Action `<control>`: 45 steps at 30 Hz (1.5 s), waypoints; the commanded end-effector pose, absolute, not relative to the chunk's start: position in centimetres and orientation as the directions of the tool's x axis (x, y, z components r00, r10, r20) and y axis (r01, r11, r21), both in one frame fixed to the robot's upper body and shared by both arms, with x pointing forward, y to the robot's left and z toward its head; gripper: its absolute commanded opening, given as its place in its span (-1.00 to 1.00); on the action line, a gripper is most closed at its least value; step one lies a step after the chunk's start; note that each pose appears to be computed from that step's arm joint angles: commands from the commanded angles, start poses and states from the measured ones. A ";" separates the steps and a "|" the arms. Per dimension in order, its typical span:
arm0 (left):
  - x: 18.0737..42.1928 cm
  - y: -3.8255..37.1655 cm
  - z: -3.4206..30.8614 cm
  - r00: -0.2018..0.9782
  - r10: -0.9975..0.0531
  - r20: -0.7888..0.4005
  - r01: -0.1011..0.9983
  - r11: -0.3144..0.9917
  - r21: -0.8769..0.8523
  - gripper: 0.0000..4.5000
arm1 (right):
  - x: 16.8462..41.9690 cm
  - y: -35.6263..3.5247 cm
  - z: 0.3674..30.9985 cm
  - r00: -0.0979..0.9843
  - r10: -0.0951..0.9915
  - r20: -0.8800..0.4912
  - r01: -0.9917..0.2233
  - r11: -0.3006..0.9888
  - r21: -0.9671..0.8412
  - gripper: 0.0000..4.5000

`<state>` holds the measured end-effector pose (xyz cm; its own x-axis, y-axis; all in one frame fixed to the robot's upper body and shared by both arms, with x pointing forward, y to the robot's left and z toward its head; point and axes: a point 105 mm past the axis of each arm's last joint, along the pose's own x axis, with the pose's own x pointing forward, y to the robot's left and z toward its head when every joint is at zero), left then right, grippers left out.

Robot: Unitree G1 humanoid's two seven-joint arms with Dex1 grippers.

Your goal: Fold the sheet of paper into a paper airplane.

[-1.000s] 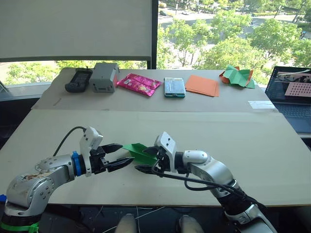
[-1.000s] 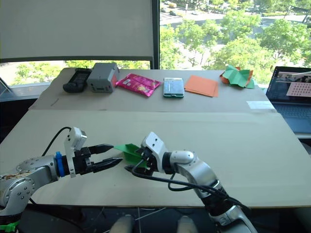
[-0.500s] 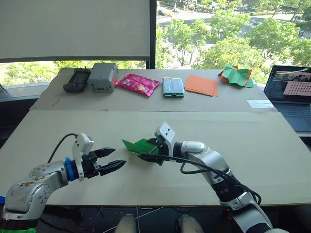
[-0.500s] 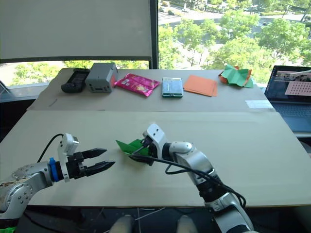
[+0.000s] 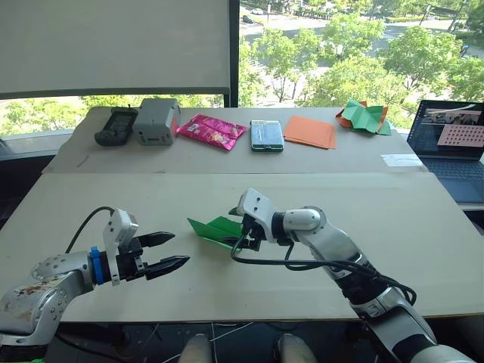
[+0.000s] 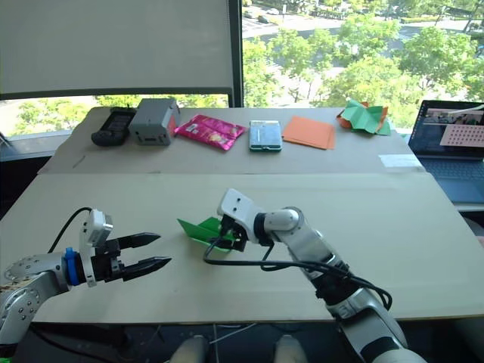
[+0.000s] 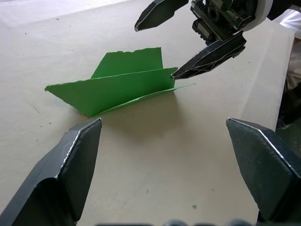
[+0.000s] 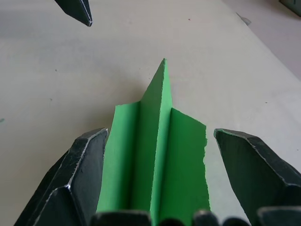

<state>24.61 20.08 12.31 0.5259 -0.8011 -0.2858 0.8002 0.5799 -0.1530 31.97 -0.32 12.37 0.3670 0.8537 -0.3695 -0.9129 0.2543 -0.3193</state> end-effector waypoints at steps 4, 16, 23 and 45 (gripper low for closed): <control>24.5 20.1 13.2 0.543 -0.794 -0.274 0.804 0.586 -0.103 1.00 | 31.3 0.1 12.4 0.368 0.854 -0.368 -0.893 0.214 -0.396 -0.21; 24.5 19.3 13.8 0.538 -0.798 -0.272 0.809 0.580 -0.101 1.00 | 31.5 0.1 11.5 0.376 0.848 -0.374 -0.898 0.234 -0.373 -0.98; 24.5 18.9 13.9 0.533 -0.801 -0.271 0.810 0.576 -0.109 1.00 | 31.2 0.3 13.3 0.382 0.868 -0.318 -0.893 0.259 -0.367 -0.98; 24.6 18.5 13.9 0.530 -0.802 -0.275 0.806 0.577 -0.130 1.00 | 31.5 -0.5 11.5 0.397 0.837 -0.377 -0.899 0.272 -0.344 -0.24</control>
